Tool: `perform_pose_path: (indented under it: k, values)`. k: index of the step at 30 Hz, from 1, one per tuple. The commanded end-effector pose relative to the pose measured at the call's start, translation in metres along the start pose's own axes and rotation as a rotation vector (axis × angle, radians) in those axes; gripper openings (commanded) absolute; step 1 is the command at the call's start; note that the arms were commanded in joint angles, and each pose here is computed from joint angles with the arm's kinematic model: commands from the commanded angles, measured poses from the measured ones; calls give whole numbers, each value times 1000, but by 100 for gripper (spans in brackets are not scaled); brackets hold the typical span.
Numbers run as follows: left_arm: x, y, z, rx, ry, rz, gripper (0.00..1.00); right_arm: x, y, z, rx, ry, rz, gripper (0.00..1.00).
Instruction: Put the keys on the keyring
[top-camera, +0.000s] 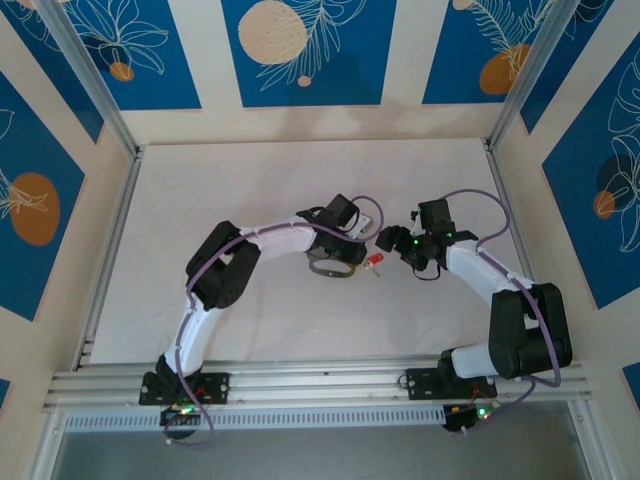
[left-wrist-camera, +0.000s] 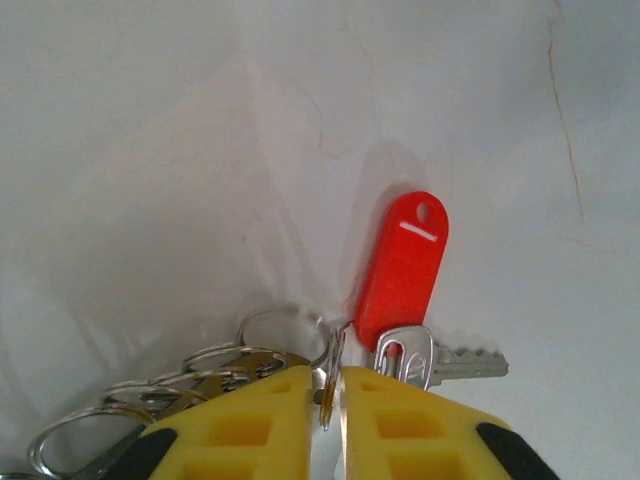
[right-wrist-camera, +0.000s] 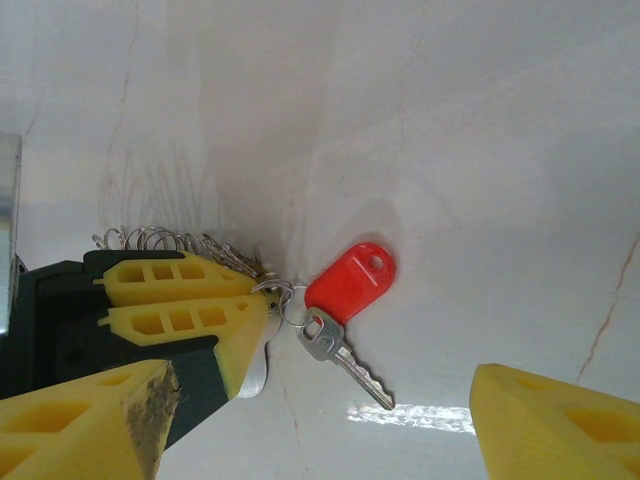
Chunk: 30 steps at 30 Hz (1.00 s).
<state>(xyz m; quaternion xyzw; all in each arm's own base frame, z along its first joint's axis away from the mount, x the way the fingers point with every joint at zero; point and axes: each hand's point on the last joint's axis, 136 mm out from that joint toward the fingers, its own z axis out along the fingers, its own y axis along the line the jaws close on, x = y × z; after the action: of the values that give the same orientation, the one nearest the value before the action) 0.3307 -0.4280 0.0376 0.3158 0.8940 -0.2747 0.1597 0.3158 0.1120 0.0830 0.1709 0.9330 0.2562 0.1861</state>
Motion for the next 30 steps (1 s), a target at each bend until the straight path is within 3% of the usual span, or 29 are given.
perform_pose_path:
  k: [1,8,14,16,22,30]
  values:
    - [-1,-9,3,12,-1,31,20,2,2,-5,-11,4,5,78]
    - [2,-11,11,8,14,32,21,2,1,-6,-9,4,5,78]
    - [1,-8,12,-8,12,32,1,2,2,-6,-12,2,4,78]
    - [-1,-11,7,-8,3,41,0,2,2,-7,-13,1,4,78]
    - [-25,-27,-33,-1,-75,103,0,-3,10,-13,-38,-13,-4,78]
    - [-63,-59,-121,16,-244,228,0,-22,39,-39,-124,-80,-18,78]
